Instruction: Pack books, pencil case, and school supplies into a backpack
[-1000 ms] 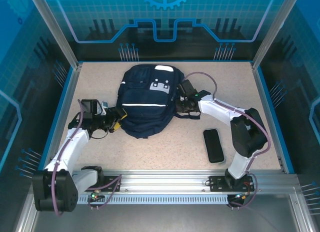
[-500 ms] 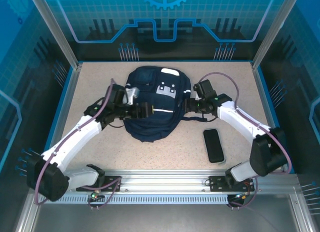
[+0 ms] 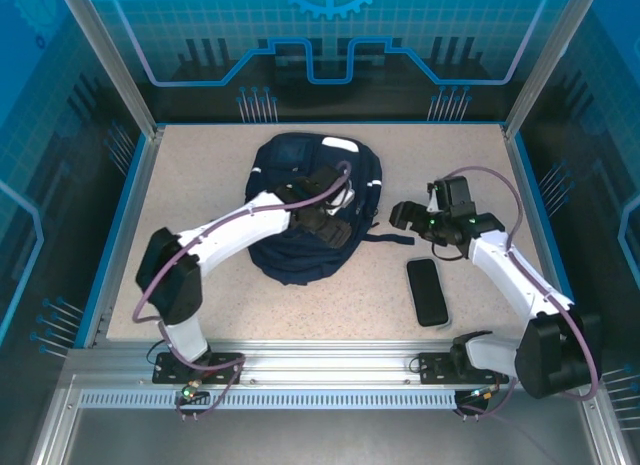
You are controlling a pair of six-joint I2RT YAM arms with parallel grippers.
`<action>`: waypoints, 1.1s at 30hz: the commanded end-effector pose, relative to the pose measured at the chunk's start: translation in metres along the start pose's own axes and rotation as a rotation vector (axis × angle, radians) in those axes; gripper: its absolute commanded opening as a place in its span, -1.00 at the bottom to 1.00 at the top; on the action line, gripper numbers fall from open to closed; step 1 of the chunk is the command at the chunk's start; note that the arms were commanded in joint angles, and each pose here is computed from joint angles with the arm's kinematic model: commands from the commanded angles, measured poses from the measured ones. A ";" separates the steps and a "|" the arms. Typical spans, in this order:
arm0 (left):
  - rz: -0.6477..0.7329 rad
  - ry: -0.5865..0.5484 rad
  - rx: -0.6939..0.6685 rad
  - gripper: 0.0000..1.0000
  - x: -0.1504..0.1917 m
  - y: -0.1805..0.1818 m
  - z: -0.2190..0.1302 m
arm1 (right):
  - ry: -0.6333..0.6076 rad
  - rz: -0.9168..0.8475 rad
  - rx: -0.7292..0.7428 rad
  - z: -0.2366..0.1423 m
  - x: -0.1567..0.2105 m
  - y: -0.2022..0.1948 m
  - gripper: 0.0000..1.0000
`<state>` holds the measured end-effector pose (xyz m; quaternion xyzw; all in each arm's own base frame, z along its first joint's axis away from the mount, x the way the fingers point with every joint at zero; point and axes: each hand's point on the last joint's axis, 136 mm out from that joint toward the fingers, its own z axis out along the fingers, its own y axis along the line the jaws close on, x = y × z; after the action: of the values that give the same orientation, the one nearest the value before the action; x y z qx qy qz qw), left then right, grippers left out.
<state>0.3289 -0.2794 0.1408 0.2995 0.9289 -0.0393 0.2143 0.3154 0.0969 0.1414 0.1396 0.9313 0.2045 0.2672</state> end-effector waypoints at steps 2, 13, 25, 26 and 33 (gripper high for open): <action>0.077 0.098 -0.151 0.57 0.002 0.007 0.016 | 0.018 0.086 -0.037 -0.002 0.005 -0.010 0.82; 0.025 0.153 -0.196 0.54 -0.004 0.003 0.054 | 0.031 0.119 -0.045 -0.001 0.006 -0.015 0.80; 0.003 0.119 -0.250 -0.23 -0.008 0.012 0.054 | 0.084 0.133 -0.109 0.011 0.006 0.001 0.69; 0.003 0.109 -0.243 -0.31 -0.009 0.011 0.051 | 0.089 0.130 -0.114 0.012 0.006 0.003 0.67; -0.050 -0.032 -0.230 -0.79 -0.020 0.018 0.014 | 0.128 0.109 -0.207 0.025 0.000 0.037 0.46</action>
<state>0.3483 -0.2890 0.0969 0.2848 0.9352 0.0652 0.1999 0.3185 0.1143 0.1172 0.1720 0.9241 0.2797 0.1953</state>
